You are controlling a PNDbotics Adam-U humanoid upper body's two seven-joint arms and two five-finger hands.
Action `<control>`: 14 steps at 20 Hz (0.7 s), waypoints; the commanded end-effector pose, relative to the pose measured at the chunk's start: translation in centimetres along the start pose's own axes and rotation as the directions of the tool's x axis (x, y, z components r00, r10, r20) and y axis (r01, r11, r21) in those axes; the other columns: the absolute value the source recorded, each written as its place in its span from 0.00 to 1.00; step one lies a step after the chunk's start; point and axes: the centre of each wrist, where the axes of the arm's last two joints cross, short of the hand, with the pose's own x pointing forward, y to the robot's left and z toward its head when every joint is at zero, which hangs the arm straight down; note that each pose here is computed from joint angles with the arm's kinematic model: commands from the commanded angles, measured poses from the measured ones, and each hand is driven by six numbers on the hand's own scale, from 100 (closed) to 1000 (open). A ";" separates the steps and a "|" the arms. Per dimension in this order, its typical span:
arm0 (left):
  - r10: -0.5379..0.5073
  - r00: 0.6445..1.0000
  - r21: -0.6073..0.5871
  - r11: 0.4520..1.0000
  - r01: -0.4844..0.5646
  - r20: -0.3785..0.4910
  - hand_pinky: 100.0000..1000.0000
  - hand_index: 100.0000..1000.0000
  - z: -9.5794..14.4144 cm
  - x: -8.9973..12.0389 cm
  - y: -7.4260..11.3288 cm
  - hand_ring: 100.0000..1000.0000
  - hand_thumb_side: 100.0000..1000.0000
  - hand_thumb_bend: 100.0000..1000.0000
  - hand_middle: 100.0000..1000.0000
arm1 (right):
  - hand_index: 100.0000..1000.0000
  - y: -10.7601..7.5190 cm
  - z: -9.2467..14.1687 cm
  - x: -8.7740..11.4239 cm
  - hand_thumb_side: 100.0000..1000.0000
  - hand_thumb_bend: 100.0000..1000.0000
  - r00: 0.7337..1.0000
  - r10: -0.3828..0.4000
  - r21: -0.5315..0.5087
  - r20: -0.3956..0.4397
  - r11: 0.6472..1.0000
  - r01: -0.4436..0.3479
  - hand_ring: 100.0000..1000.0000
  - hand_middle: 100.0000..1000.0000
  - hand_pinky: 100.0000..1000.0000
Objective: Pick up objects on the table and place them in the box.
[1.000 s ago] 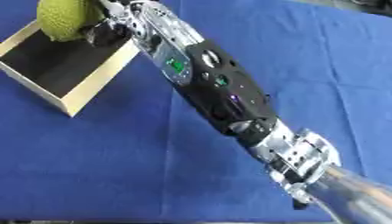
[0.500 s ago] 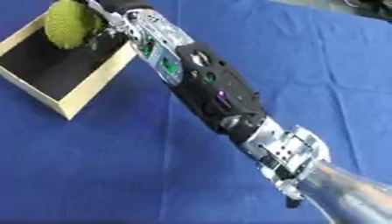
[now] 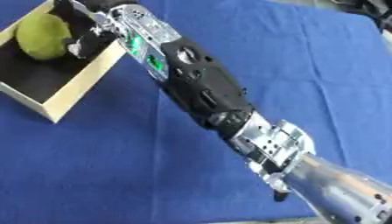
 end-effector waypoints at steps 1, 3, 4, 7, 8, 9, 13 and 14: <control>0.002 0.999 0.002 1.000 -0.002 0.032 0.71 0.53 -0.7 0.4 0.2 0.48 0.20 0.19 0.53 | 0.85 -2.7 0.8 0.3 0.24 0.11 1.000 -0.009 -0.074 0.030 0.997 0.011 0.87 0.79 0.82; -0.002 1.000 0.002 1.000 0.002 0.029 0.71 0.53 -0.6 0.3 0.3 0.48 0.20 0.19 0.53 | 0.84 -3.8 1.4 0.4 0.20 0.10 0.999 -0.028 -0.113 0.045 0.993 0.033 0.86 0.78 0.81; -0.003 1.000 0.002 1.000 0.003 0.028 0.71 0.53 -0.6 0.3 0.3 0.48 0.20 0.19 0.53 | 0.84 -4.4 1.7 0.5 0.19 0.09 0.998 -0.038 -0.134 0.052 0.990 0.045 0.86 0.78 0.81; -0.009 1.000 0.003 1.000 0.009 0.024 0.71 0.53 -0.4 0.3 0.5 0.48 0.20 0.19 0.53 | 0.82 -6.9 3.0 0.4 0.04 0.00 0.996 -0.053 -0.223 0.076 0.972 0.069 0.82 0.73 0.78; -0.012 1.000 0.003 1.000 0.012 0.022 0.71 0.53 -0.4 0.3 0.5 0.48 0.20 0.19 0.53 | 0.81 -8.0 3.6 0.1 0.00 0.00 0.995 -0.053 -0.267 0.086 0.961 0.074 0.80 0.71 0.76; -0.016 1.000 0.004 1.000 0.016 0.021 0.71 0.53 -0.3 0.3 0.6 0.48 0.20 0.20 0.53 | 0.80 -9.1 4.2 -0.3 0.00 0.00 0.995 -0.049 -0.311 0.092 0.947 0.075 0.78 0.69 0.74; -0.035 0.999 0.006 0.999 0.035 0.014 0.71 0.53 0.0 0.2 1.0 0.48 0.20 0.19 0.53 | 0.79 -12.3 7.8 -2.8 0.15 0.00 0.996 -0.038 -0.466 0.075 0.882 0.069 0.76 0.68 0.73; -0.041 0.999 0.006 0.999 0.041 0.011 0.71 0.53 0.1 0.2 1.1 0.48 0.20 0.19 0.53 | 0.77 -12.8 8.8 -3.4 0.23 0.00 0.997 -0.032 -0.495 0.071 0.867 0.063 0.76 0.67 0.73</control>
